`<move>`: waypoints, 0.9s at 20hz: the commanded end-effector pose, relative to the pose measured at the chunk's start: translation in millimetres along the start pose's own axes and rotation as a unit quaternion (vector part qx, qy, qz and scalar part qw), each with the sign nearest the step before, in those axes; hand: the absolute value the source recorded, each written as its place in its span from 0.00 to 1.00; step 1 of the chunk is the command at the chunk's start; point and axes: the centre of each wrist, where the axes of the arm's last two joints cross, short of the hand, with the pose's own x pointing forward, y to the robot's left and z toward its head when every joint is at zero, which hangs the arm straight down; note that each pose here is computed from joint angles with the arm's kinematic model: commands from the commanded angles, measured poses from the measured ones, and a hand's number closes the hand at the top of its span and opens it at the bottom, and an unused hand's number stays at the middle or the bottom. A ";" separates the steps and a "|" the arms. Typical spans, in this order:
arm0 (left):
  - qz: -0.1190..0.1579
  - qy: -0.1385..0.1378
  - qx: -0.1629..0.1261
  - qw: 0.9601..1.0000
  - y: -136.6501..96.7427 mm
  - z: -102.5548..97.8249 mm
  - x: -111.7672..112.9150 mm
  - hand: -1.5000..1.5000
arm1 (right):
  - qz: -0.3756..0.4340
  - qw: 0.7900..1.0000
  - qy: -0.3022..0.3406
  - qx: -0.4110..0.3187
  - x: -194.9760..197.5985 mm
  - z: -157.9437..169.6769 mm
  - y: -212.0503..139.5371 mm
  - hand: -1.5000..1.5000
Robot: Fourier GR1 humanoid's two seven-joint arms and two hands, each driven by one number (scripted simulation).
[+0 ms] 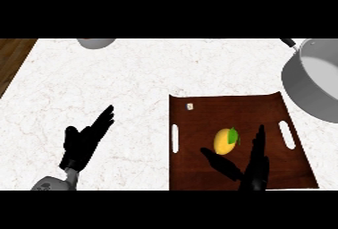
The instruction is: Pick the lemon from the tray and place it in the pot
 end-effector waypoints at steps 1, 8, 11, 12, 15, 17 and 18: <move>0.002 0.008 -0.004 1.000 -7.0 -20.4 3.6 0.50 | -0.031 0.999 0.010 0.000 -29.9 -3.9 0.5 0.00; 0.003 0.004 0.005 1.000 9.2 -15.9 18.0 0.50 | 0.054 0.998 -0.026 0.029 -53.9 -32.0 10.4 1.00; -0.002 -0.005 0.004 1.000 13.1 -17.7 9.0 0.50 | 0.003 0.999 -0.027 0.033 -66.2 -32.2 8.4 1.00; 0.001 0.002 0.002 1.000 -12.5 -23.9 1.6 0.50 | -0.022 0.999 -0.032 0.029 -69.5 -32.1 2.6 1.00; -0.002 -0.005 0.003 1.000 -4.0 -20.7 13.5 0.50 | -0.033 0.998 -0.044 0.038 -66.1 -27.7 21.6 1.00; -0.001 0.003 0.001 1.000 -2.2 -11.8 0.4 0.50 | -0.063 0.996 -0.051 0.030 -74.8 -18.5 9.1 1.00; -0.001 -0.003 -0.002 1.000 17.0 -11.4 18.2 0.50 | -0.054 0.997 -0.052 0.025 -80.3 -21.8 16.1 1.00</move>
